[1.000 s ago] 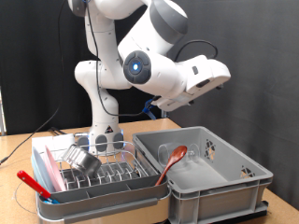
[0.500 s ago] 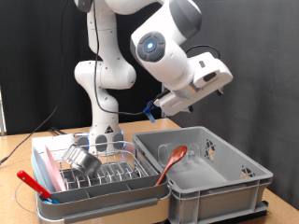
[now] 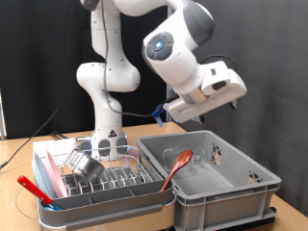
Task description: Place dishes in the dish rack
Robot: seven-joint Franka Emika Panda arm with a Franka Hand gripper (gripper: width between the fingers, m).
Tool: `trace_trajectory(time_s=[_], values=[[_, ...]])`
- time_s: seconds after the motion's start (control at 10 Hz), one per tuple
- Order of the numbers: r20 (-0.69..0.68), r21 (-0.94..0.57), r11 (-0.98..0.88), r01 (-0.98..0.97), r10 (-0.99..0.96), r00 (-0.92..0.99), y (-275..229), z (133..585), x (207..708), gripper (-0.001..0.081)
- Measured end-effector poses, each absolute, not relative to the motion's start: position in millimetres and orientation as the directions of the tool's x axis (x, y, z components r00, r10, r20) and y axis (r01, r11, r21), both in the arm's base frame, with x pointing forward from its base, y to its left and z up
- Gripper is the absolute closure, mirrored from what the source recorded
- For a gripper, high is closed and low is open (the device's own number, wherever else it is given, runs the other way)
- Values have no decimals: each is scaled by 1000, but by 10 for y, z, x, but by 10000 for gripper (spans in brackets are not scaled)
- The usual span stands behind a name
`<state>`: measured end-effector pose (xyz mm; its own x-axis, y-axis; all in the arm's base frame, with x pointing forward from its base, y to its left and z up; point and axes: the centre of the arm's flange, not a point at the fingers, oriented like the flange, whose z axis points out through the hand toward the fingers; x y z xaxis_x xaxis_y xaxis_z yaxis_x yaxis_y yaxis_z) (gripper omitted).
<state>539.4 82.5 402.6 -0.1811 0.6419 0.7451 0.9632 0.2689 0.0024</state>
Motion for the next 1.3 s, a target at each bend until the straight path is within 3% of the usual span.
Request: trace_trajectory(time_s=[0.4, 0.7, 0.9, 1.3], values=[[675, 34, 184, 982, 720, -158, 1059, 3995, 5166, 3], [701, -15, -110, 994, 708, 90, 1160, 3989, 5142, 3], [632, -67, -239, 969, 741, 226, 1274, 4102, 4966, 3], [477, -119, -245, 962, 836, 272, 1268, 4165, 4722, 3]])
